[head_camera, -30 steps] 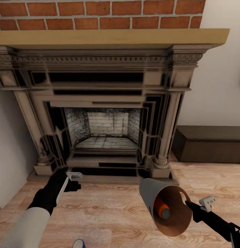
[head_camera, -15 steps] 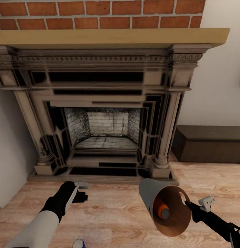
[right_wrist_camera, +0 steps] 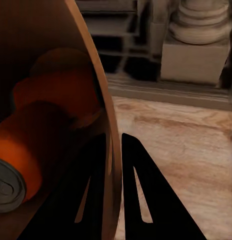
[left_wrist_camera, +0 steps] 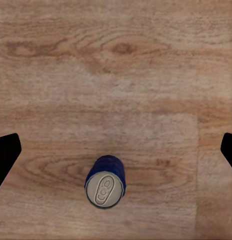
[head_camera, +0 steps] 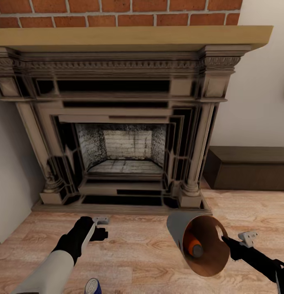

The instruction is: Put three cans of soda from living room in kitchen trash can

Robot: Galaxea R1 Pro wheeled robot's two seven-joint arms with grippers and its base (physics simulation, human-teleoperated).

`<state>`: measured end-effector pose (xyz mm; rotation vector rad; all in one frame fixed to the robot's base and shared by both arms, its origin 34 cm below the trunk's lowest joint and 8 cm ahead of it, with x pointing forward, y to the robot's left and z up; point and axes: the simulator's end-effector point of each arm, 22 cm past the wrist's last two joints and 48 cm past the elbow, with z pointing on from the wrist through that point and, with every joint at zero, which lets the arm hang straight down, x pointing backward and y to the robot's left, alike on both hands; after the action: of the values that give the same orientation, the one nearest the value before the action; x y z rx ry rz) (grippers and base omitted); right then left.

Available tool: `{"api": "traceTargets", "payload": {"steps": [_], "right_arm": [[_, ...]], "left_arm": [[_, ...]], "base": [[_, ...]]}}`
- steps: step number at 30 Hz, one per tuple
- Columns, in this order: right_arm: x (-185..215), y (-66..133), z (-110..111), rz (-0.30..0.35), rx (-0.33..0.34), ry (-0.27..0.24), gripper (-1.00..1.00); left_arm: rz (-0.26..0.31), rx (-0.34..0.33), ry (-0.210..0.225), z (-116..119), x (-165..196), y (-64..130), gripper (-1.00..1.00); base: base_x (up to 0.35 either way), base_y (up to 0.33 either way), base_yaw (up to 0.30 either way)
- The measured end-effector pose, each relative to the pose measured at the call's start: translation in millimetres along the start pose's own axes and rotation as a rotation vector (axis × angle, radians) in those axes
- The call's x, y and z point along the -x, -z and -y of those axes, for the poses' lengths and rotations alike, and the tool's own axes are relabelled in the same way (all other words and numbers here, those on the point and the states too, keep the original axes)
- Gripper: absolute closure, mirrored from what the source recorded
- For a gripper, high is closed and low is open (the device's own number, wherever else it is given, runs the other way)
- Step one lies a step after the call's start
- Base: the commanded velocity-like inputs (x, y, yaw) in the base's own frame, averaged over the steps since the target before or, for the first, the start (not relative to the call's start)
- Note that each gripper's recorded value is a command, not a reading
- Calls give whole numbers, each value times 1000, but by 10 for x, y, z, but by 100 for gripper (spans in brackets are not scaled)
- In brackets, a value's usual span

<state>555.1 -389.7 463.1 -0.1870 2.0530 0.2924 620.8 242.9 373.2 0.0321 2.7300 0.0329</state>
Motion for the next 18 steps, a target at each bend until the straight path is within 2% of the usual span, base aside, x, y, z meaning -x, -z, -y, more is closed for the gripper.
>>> {"api": "traceTargets", "payload": {"steps": [3, 6, 7, 11, 15, 16, 17, 18], "right_arm": [[293, 152, 153, 4, -58, 21, 100], [520, 270, 204, 5, -82, 9, 100], [630, 343, 240, 2, -102, 24, 100], [901, 510, 208, 10, -80, -4, 100], [968, 779, 470, -79, -87, -34, 100], [991, 832, 554, -91, -101, -18, 100], [1009, 915, 632, -119, -103, -35, 100], [1037, 958, 687, -127, -109, -30, 100]], "left_arm": [[-18, -4, -2, 23, -132, -107, -100], [-35, -4, -4, 24, -200, -175, -100], [-40, -4, -5, 26, -222, -197, -100], [-49, -3, -5, 20, -272, -274, -100], [-53, -3, -6, 16, -308, -349, -100], [-56, -3, -6, 15, -322, -367, -100], [-59, -3, -6, 13, -334, -385, -100], [-62, -3, -6, 13, -347, -402, -100]], "base": [[0, 0, 0], [0, 0, 0], [0, 0, 0], [0, 0, 0], [0, 0, 0], [0, 0, 0], [0, 0, 0], [0, 0, 0]]}}
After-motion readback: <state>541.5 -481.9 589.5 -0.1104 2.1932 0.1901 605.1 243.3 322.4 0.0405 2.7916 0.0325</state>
